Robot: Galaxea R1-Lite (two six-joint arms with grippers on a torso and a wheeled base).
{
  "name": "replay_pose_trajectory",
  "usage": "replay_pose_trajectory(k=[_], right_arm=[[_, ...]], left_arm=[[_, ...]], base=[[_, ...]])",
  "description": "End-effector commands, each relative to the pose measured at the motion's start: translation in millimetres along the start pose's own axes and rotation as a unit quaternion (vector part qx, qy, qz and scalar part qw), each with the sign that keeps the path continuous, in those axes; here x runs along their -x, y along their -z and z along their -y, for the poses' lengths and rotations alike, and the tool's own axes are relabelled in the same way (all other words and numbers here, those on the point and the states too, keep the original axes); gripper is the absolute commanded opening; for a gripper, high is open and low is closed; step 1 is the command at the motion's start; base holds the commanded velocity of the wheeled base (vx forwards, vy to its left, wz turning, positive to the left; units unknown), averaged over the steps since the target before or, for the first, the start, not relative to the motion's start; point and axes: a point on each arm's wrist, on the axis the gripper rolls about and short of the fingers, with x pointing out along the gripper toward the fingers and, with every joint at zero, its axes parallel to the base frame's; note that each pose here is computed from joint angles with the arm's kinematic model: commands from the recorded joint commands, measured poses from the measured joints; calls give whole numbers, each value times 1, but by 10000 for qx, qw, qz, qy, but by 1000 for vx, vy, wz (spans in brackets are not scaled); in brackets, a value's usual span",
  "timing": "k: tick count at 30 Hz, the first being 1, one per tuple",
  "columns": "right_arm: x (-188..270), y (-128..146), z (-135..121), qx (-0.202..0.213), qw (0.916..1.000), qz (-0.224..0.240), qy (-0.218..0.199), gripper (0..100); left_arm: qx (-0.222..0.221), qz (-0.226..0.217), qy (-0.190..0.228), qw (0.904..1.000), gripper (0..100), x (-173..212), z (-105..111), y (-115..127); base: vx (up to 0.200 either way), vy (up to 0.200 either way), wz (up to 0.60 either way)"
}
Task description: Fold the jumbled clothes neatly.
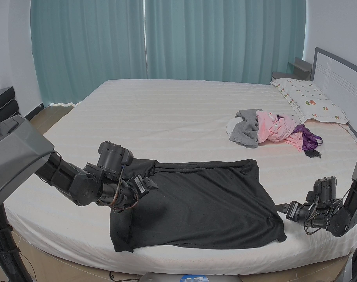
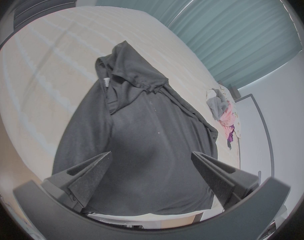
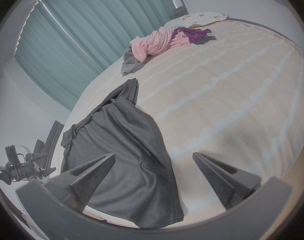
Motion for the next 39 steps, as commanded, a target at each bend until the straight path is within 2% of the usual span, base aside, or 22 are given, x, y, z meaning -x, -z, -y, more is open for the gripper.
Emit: replay_pose_trajectory(k=[1,8,16,18,27,32,35,37,39], right_arm=[[1,1,-3,-20,10000,1,-58,100],[-6,11,-12,-26,9996,-209,-169,100],[-6,13,-12,-20,9995,-255,-165,100],[-13,16,-16,42,9993,-323,-187,100],[-29,20,-35,278,9979,-386,-432,100],[-38,29,-41,409,9968,-527,-447,100],[-48,33,-37,402,9965,-644,-347,100],[-50,34,-36,397,9964,-676,-314,100],[-50,34,-35,391,9965,-673,-310,100]], left_arm=[[-51,-94,-1,9999,100,-14,3,10],[-131,-197,-195,9995,100,-40,-4,24],[24,74,-566,9984,100,-38,-20,13],[116,128,-711,9973,100,-29,-35,9],[228,480,-703,9961,100,14,-48,-8],[210,531,-926,9941,100,22,-67,-14],[244,686,-1298,9889,100,30,-90,-21],[258,734,-1394,9872,100,36,-100,-24],[261,743,-1405,9870,100,37,-101,-25]], base=[[0,0,0],[0,0,0],[0,0,0],[0,0,0],[0,0,0],[0,0,0],[0,0,0],[0,0,0],[0,0,0]])
